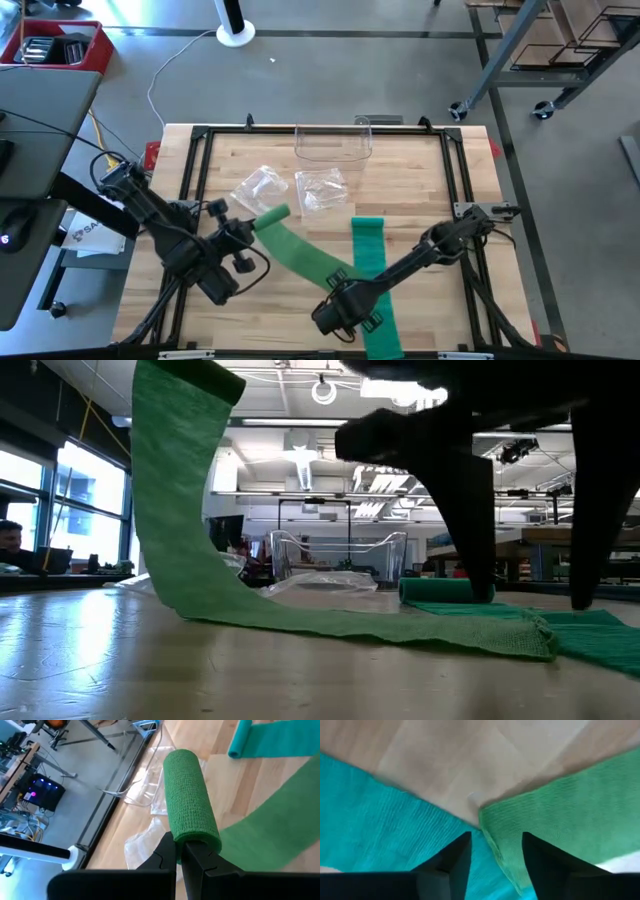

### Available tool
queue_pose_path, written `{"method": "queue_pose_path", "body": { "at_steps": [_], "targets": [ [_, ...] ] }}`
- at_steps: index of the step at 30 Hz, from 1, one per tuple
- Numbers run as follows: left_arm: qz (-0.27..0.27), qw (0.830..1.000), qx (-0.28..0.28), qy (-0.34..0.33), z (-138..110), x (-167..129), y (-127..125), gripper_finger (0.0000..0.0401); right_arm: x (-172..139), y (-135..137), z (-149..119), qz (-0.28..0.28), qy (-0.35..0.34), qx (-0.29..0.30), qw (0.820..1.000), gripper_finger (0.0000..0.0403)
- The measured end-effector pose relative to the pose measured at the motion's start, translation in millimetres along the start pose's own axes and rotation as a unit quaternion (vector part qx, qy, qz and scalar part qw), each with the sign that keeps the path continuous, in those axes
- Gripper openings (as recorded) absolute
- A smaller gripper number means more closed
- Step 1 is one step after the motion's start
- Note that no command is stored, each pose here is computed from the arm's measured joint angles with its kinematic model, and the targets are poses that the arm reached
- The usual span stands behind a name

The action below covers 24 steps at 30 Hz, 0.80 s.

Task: Roll bandage
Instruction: Roll the green bandage

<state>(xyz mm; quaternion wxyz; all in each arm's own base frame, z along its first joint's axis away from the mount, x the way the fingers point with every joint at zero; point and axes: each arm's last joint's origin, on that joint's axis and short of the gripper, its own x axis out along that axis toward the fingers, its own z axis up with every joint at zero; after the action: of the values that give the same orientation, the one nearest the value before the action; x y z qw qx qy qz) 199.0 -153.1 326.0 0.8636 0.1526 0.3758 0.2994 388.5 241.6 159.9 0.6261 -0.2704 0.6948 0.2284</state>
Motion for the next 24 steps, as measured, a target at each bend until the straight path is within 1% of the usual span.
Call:
{"method": "queue_pose_path", "body": {
  "at_steps": [6, 9, 11, 15, 16, 21, 24],
  "targets": [
    [-0.002, 1.000, -0.006, -0.003, -1.9, -1.7, -1.3, 0.0001, 18.1, 2.3, 4.6, 0.002, 0.020, -0.015, 1.000, 0.0119],
    [-0.002, 1.000, -0.006, -0.004, -1.9, -1.7, -1.3, 0.0001, 21.8, 1.2, 5.5, -0.006, 0.026, -0.014, 1.000, 0.0101],
    [-0.001, 1.000, -0.006, -0.004, -1.8, -1.6, -1.2, 0.0001, 22.3, -0.3, 6.0, -0.008, 0.023, -0.012, 1.000, 0.0079],
    [0.007, 1.000, -0.006, -0.016, -0.9, -1.1, -0.5, 0.0001, 21.8, -5.2, 7.3, -0.013, 0.012, -0.006, 1.000, 0.0015],
    [0.009, 1.000, -0.007, -0.017, -0.7, -0.9, -0.3, 0.0001, 20.7, -5.6, 7.0, -0.014, 0.010, -0.005, 1.000, 0.0008],
    [0.010, 1.000, -0.007, -0.018, -0.4, -0.3, -0.2, 0.0001, 18.0, -2.5, 6.8, -0.011, 0.008, 0.026, 1.000, 0.0019],
    [0.010, 1.000, -0.008, -0.016, -0.2, 0.1, -0.1, 0.0001, 17.7, 2.4, 7.5, -0.006, 0.006, 0.024, 1.000, 0.0019]
  ]
}}
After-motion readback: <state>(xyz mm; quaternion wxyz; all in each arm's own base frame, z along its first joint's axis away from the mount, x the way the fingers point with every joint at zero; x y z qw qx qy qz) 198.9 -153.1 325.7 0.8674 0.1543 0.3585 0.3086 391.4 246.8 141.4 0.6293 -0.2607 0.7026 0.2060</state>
